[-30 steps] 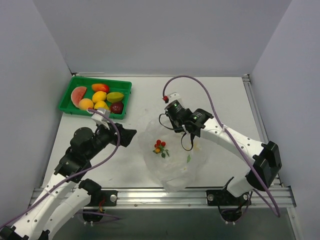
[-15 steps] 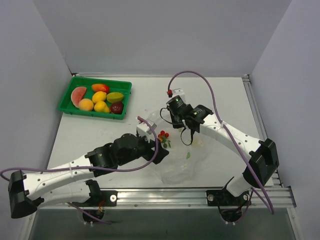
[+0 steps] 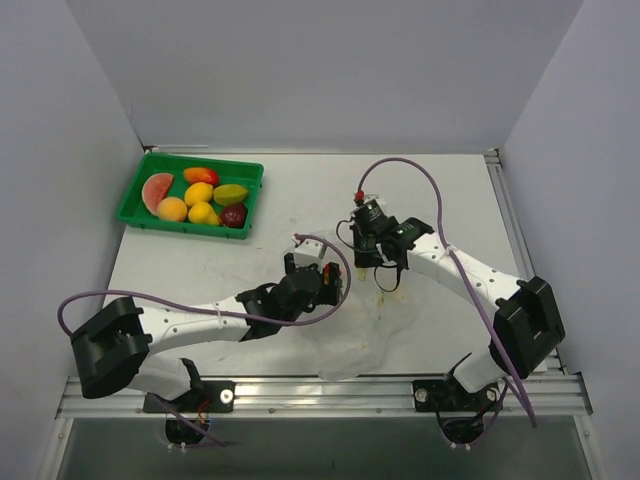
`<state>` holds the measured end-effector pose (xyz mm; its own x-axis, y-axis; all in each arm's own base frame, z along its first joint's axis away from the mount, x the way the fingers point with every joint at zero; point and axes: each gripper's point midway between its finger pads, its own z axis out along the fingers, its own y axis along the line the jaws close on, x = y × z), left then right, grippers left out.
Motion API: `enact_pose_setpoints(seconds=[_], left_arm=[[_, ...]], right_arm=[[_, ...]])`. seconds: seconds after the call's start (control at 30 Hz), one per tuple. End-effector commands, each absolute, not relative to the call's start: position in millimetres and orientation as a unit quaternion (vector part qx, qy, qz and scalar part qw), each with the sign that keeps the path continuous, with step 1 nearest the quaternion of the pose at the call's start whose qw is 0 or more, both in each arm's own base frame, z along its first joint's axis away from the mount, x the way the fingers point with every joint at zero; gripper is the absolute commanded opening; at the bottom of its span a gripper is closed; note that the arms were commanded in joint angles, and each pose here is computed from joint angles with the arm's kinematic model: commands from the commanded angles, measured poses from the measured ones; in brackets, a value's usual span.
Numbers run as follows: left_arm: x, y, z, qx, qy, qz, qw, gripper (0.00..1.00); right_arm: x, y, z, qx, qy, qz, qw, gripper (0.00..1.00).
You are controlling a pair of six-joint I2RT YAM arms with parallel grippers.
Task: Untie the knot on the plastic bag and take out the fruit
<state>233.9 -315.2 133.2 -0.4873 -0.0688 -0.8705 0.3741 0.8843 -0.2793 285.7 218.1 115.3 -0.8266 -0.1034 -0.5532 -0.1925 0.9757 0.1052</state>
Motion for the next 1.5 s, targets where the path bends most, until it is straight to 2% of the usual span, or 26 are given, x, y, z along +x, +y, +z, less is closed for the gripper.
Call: enact_pose_setpoints(seconds=[0.0,0.53,0.97,1.13,1.17,1.23,1.27,1.4,1.47], left_arm=[[262.9,-331.8,170.6,0.039,0.799,-0.239,0.55,0.8],[303.4,-348.1,106.1,0.059,0.825,-0.161,0.539,0.8],[315.4,-339.6,47.6,0.055,0.859,-0.105,0.498,0.68],[317.8,-330.2,36.6,0.046,0.867,-0.089,0.487,0.47],[318.4,-329.3,39.8,0.045,0.866,-0.09,0.49,0.36],[316.3,-327.3,50.6,0.047,0.862,-0.096,0.496,0.26],[315.4,-326.0,55.4,0.048,0.86,-0.098,0.498,0.15],[310.2,-316.9,87.4,0.051,0.849,-0.111,0.514,0.0],[304.1,-313.9,108.1,0.057,0.842,-0.131,0.521,0.0]], right_arm=[[284.0,220.1,122.2,-0.039,0.951,0.138,0.272,0.0],[274.1,226.1,79.6,0.013,0.955,0.23,0.185,0.0],[268.7,224.9,67.8,0.008,0.955,0.236,0.178,0.0],[269.2,224.3,68.1,0.004,0.955,0.236,0.182,0.0],[268.6,223.1,67.8,0.004,0.955,0.234,0.183,0.0],[269.8,219.1,66.9,0.006,0.955,0.227,0.188,0.0],[269.4,216.5,66.7,0.009,0.956,0.226,0.189,0.0],[275.0,205.5,68.8,0.023,0.955,0.217,0.201,0.0],[280.1,199.3,73.0,0.031,0.953,0.216,0.211,0.0]])
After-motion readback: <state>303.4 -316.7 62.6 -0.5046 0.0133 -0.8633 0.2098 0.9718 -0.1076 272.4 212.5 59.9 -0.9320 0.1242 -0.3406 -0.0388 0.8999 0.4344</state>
